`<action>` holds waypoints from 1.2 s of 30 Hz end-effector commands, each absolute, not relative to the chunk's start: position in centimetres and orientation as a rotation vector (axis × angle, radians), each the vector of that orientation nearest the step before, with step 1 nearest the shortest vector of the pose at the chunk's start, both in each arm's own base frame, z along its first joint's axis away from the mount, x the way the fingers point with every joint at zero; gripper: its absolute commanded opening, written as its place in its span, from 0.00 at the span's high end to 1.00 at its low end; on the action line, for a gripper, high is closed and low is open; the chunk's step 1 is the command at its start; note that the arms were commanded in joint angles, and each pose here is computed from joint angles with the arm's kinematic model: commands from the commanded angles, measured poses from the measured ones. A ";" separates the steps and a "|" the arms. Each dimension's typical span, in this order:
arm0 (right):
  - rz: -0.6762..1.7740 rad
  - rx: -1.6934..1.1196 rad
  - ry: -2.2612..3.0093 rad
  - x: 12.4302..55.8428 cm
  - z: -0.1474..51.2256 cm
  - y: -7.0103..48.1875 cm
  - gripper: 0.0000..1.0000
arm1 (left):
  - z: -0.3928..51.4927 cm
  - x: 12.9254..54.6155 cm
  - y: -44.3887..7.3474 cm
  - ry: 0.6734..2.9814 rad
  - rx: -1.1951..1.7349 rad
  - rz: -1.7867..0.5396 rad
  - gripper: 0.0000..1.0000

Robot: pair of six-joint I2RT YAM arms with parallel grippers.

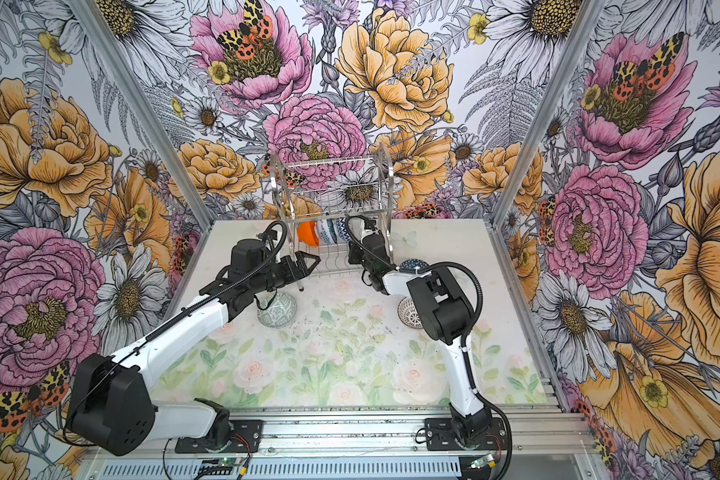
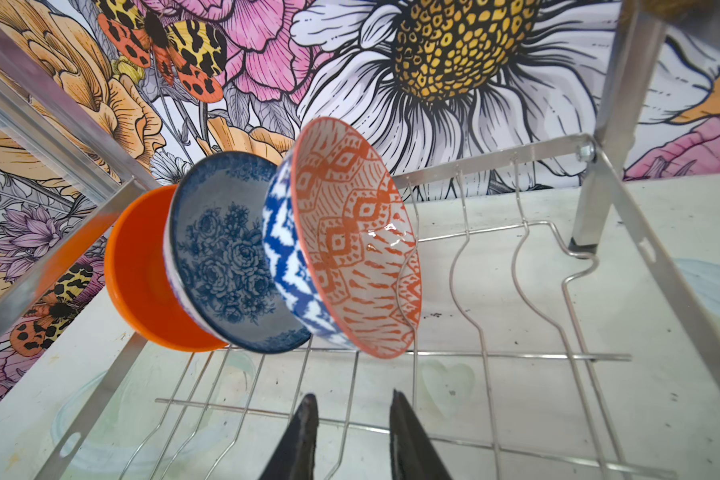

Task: Load the bowls into the dish rack
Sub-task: 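Open the right gripper and withdraw it from the rack, then grasp the blue triangle-patterned bowl rim with the right gripper while the left gripper moves inward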

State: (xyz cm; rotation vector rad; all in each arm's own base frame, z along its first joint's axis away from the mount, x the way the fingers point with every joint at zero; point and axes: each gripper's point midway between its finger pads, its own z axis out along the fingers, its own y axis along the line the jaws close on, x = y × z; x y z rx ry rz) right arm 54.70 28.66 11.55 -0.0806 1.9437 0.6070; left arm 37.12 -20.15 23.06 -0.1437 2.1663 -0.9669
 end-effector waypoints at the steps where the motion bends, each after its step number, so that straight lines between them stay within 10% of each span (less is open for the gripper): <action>1: 0.658 -0.104 1.850 53.7 16.3 29.7 0.68 | 24.3 36.9 -18.9 2.129 -0.156 -0.915 0.01; 36: 0.259 -0.079 2.055 38.1 21.3 16.5 0.00 | 25.3 30.9 -28.1 2.027 -0.057 -0.965 0.01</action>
